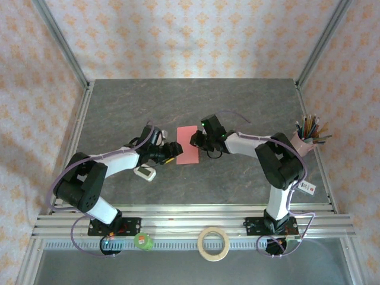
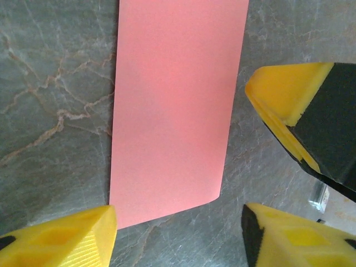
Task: Fold a paper plane with a square sheet of paper (pick it up from the middle)
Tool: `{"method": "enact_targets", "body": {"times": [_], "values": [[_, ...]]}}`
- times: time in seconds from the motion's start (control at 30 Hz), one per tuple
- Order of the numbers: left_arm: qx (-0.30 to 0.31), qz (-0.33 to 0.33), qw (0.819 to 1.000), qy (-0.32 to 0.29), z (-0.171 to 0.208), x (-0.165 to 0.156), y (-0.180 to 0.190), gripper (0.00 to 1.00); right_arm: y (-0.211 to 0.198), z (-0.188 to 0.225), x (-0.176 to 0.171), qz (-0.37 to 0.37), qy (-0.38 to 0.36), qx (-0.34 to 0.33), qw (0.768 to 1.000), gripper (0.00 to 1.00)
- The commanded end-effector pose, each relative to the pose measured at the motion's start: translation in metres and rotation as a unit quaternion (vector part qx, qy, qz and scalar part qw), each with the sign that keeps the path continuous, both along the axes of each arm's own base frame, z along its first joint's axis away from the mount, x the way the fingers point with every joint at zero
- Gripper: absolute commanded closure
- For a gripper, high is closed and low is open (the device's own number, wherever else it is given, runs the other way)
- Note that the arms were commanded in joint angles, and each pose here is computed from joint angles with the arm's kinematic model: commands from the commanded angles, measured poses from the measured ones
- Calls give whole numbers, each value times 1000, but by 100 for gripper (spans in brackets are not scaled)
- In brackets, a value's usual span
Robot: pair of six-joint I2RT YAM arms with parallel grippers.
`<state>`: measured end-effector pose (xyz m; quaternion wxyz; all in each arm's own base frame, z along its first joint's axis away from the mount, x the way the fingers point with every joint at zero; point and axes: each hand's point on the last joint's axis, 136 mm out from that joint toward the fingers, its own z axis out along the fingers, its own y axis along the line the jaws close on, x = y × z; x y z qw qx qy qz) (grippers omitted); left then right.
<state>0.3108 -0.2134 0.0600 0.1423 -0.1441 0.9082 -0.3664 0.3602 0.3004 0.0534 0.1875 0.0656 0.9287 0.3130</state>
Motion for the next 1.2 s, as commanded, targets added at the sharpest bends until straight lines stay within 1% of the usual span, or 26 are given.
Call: {"method": "enact_targets", "body": {"times": [0.0, 0.17, 0.3, 0.43, 0.87, 0.97, 1.1, 1.17], "values": [[8, 5, 1000, 18, -15, -7, 1, 44, -10, -24, -3, -21, 30, -20, 999, 80], [11, 7, 999, 32, -25, -12, 0, 52, -18, -41, -7, -32, 52, -41, 997, 80], [14, 5, 999, 41, -31, -15, 1, 62, -25, -54, -12, -40, 74, -55, 995, 82], [13, 5, 999, 46, -35, -16, -1, 67, -28, -60, -15, -43, 82, -58, 994, 82], [4, -7, 999, 47, -38, -11, -8, 70, -29, -63, -18, -42, 87, -58, 994, 83], [-10, -15, 999, 32, -28, -3, -15, 70, -29, -63, -18, -43, 87, -59, 994, 83], [-46, -24, 999, 11, -11, 12, -25, 70, -30, -63, -19, -42, 87, -58, 994, 82], [-48, -23, 999, 9, -10, 18, -24, 69, -31, -64, -19, -43, 86, -60, 994, 82]]}}
